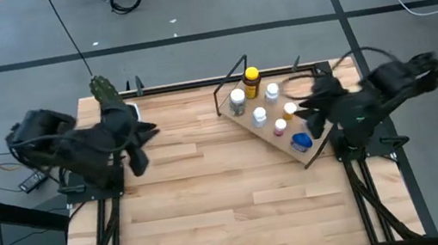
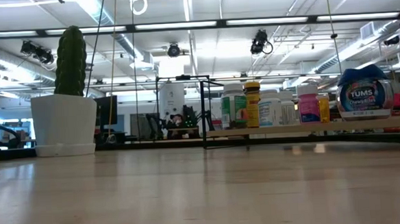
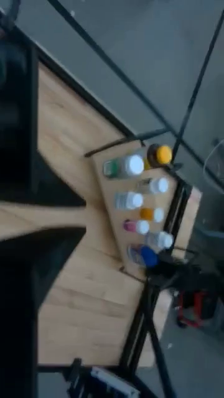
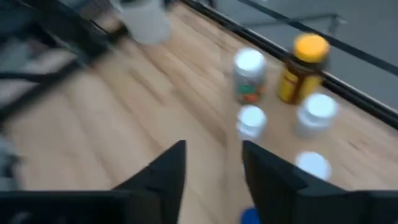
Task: Pick and place medicine bottles onto shelf by color
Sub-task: Return to Home Position
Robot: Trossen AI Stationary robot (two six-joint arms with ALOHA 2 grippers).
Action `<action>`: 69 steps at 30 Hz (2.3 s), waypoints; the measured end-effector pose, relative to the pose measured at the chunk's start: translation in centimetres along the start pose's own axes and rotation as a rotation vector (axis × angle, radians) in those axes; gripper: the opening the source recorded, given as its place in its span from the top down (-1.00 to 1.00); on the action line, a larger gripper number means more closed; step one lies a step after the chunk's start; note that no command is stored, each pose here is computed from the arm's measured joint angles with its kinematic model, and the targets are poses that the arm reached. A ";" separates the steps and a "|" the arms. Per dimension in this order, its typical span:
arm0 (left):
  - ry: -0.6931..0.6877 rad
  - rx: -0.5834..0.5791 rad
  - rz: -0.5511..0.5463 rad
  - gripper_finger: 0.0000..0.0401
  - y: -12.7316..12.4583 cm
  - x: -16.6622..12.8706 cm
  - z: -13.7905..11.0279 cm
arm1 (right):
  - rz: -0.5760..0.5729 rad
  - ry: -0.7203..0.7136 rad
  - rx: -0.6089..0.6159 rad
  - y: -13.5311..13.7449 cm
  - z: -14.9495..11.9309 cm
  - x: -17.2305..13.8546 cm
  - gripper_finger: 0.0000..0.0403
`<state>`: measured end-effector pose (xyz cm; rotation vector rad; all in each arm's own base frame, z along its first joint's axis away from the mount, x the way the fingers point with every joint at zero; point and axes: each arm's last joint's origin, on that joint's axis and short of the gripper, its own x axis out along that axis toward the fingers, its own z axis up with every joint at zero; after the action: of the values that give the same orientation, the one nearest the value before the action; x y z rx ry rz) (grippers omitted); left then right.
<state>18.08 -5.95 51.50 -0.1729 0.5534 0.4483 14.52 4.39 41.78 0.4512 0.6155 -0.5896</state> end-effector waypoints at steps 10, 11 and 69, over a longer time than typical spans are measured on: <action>-0.157 -0.100 -0.121 0.98 4.5 -2.4 -6.0 | 0.255 -0.186 0.117 -5.4 -3.8 -1.6 0.96; -0.196 -0.112 -0.150 0.97 4.7 -2.2 -6.6 | 0.258 -0.214 0.133 -5.9 -4.1 -1.5 0.96; -0.892 -0.498 -0.675 1.00 9.2 12.2 -25.6 | 0.949 -0.879 0.247 -10.4 -14.4 11.0 0.98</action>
<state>11.16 -0.45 22.99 -0.5770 -0.5073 -0.0361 9.54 0.50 21.86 0.5915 -0.5263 0.0902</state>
